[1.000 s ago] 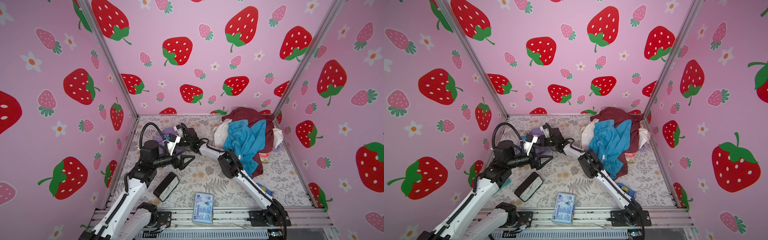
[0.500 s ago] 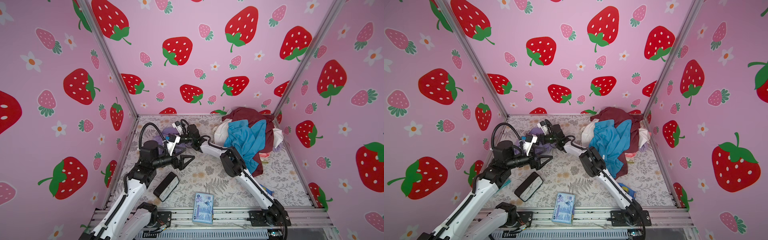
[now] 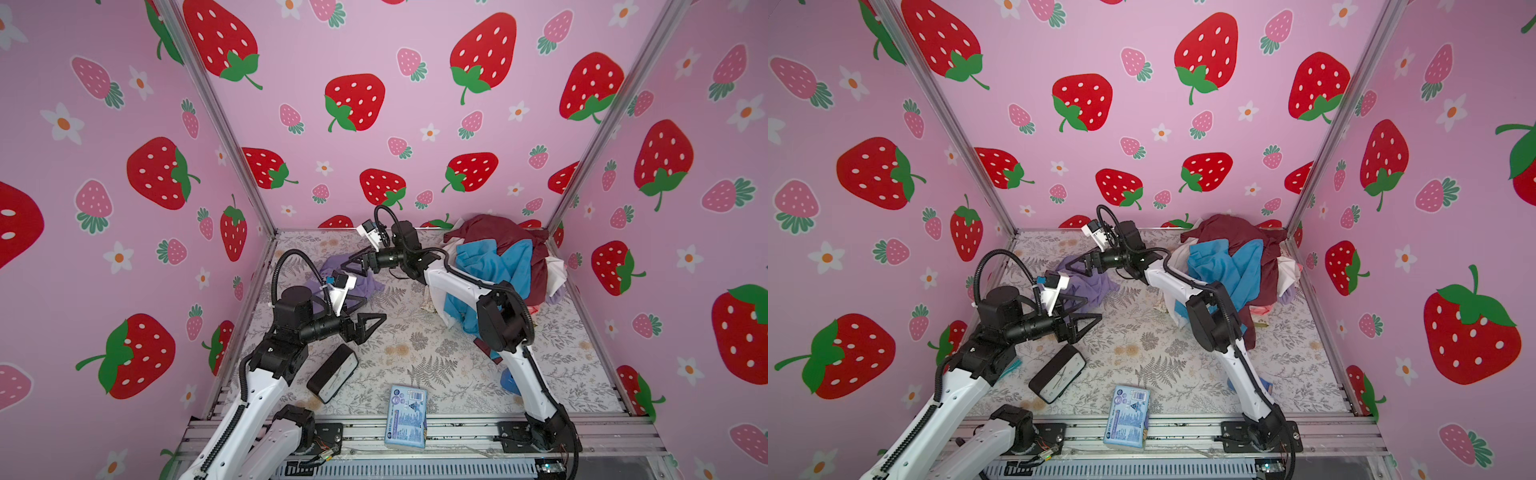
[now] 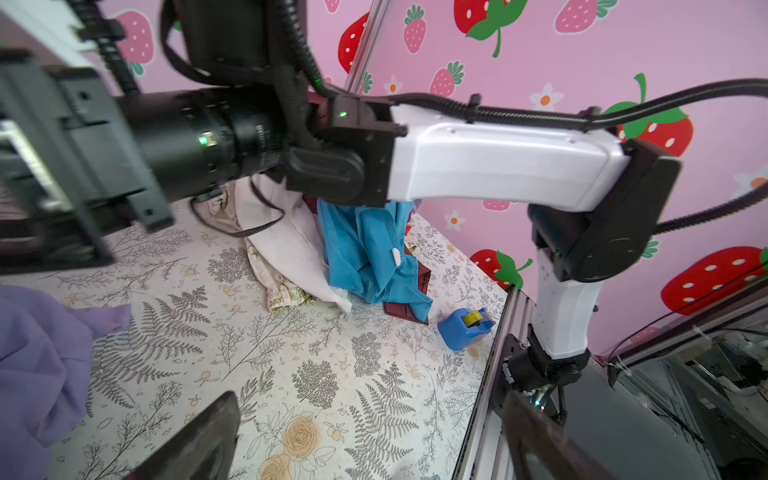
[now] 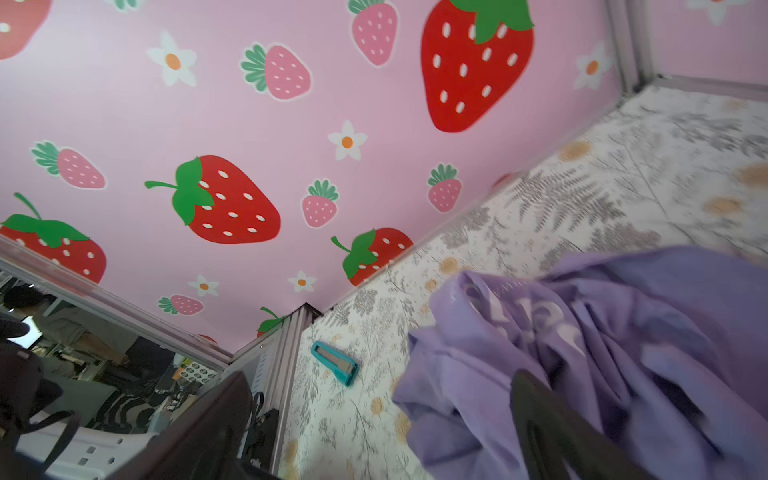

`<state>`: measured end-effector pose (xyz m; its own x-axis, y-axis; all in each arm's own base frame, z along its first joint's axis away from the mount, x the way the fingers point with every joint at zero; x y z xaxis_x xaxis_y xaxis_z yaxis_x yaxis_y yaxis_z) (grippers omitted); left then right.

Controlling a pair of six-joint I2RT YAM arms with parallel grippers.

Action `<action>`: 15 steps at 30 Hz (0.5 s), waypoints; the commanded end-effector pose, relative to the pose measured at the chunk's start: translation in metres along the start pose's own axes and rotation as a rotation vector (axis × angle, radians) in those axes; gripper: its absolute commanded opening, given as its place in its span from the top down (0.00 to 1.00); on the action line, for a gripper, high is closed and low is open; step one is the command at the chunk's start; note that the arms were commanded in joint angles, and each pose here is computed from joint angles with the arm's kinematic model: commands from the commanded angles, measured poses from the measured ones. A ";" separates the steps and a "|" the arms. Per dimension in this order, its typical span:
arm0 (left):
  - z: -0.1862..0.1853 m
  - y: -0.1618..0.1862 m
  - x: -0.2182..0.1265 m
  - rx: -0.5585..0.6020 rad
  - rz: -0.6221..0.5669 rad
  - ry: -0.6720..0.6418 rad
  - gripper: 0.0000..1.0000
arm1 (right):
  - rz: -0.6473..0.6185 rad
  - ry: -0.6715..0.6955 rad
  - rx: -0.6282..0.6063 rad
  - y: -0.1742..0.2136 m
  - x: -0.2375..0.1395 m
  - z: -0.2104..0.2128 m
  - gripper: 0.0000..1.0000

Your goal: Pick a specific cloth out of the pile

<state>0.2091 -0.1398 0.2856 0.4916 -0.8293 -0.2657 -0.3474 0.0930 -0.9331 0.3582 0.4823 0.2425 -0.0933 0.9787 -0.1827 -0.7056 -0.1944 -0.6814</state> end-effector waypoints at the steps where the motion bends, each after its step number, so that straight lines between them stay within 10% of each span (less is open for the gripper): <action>1: 0.005 -0.013 -0.011 0.019 0.015 -0.124 0.01 | -0.004 0.204 -0.051 -0.002 -0.051 -0.004 0.00; 9: 0.071 -0.004 -0.047 -0.041 0.067 -0.762 0.01 | -0.119 0.615 -0.095 0.009 -0.186 0.011 0.00; 15: 0.110 0.017 -0.047 -0.042 0.102 -0.980 0.01 | -0.208 0.920 -0.074 0.032 -0.282 0.008 0.00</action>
<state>0.2561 -0.0605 0.2682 0.8764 -0.1839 -0.4451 -0.4327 0.1050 -0.8954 0.3553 0.2381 0.3047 0.5650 0.7144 -0.4127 -0.5783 -0.0139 -0.8157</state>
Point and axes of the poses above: each gripper's point midway between its finger pads, its own x axis out along the fingers, its own z axis along the line the jaws close on, y = z × x, the point moved 5 cm from there along -x, back along the fingers, and after that the axes turned 10 degrees about x, right-handed, at the moved point
